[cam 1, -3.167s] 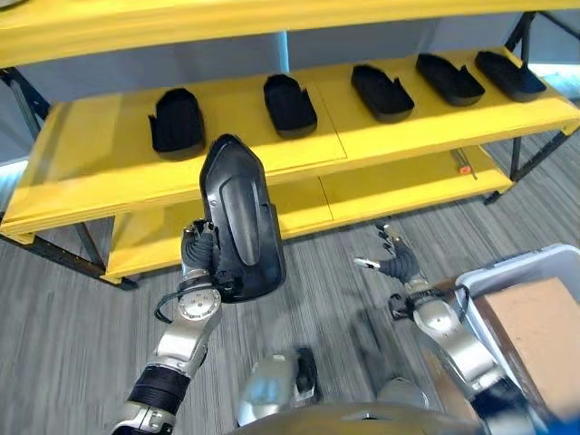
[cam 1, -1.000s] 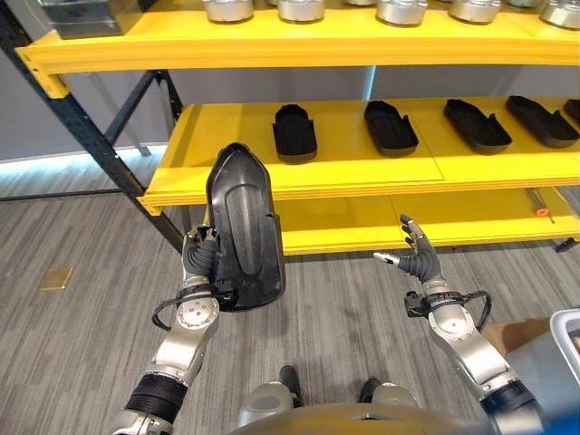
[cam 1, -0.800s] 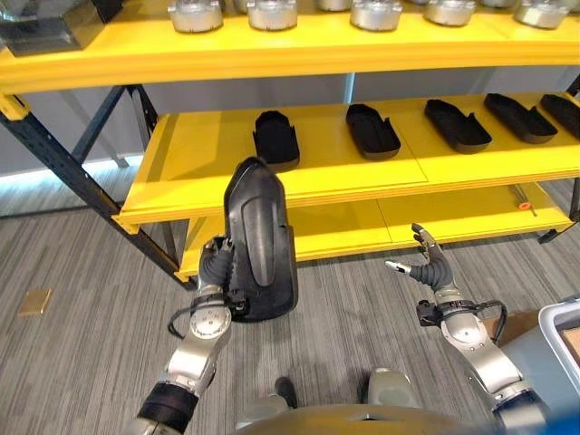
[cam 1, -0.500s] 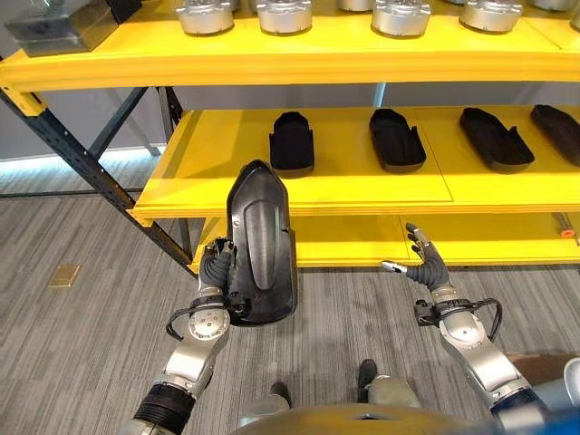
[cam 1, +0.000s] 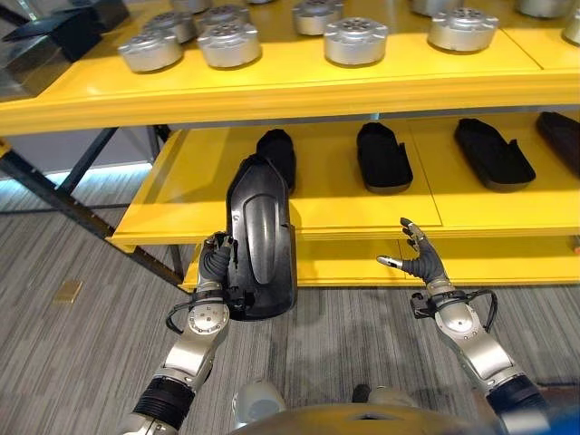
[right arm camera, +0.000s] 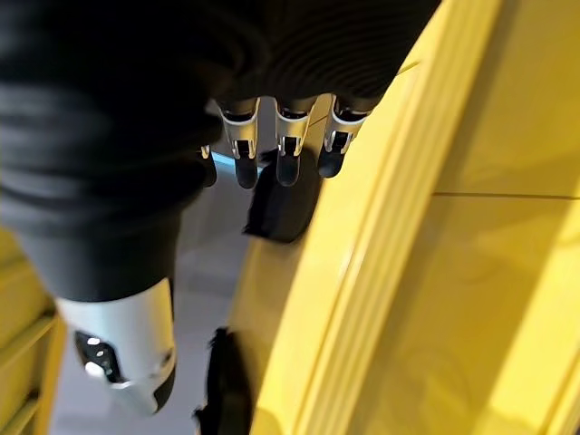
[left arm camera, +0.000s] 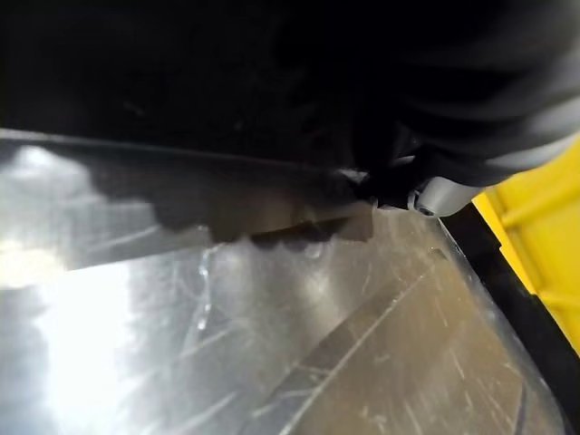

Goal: Move parts from the plastic box to the shelf.

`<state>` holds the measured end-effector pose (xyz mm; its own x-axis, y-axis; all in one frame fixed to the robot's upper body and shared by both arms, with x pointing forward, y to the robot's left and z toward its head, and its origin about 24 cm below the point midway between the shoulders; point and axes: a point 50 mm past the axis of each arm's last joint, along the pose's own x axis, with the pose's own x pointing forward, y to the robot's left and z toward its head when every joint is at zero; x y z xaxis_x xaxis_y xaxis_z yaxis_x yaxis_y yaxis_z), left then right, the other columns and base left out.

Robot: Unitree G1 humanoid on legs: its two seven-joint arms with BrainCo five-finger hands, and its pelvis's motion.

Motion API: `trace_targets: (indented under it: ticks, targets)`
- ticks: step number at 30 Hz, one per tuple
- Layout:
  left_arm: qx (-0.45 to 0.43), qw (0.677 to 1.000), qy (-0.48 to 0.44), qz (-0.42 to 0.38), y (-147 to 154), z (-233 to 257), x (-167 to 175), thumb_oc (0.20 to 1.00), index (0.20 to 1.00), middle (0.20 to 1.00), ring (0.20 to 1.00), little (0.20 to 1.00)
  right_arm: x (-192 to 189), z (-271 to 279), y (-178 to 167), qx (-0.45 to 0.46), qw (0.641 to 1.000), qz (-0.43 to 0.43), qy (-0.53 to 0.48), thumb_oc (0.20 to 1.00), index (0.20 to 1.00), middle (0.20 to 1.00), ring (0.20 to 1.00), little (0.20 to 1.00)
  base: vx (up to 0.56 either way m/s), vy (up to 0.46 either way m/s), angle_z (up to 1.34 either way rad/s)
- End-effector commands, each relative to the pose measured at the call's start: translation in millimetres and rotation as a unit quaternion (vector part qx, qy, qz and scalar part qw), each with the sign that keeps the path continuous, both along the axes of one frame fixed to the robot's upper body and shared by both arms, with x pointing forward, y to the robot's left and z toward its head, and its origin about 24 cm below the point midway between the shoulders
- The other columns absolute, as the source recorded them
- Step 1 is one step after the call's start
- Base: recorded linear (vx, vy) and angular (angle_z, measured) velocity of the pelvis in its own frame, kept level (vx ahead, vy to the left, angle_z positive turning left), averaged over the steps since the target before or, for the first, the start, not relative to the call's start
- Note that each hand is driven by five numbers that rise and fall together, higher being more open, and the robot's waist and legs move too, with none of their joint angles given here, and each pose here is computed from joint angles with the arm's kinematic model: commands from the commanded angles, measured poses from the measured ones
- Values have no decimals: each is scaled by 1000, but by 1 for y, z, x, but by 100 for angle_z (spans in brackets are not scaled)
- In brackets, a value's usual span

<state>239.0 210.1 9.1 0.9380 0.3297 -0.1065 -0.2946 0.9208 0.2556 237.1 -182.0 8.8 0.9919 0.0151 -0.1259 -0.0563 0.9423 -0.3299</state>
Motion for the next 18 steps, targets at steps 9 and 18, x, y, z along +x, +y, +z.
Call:
trace_targets:
  ticks: [9,18]
  targets:
    - [16,992,-124,8,12,41,9,200,200,200,200,200,-8,13,-7,-23,999,22,-41,1000,1000,1000,1000,1000,120,313,-21]
    - [61,987,-145,-36,2,57,28,200,200,200,200,200,-4,15,-4,5,999,-4,-53,1000,1000,1000,1000,1000,139,442,-15]
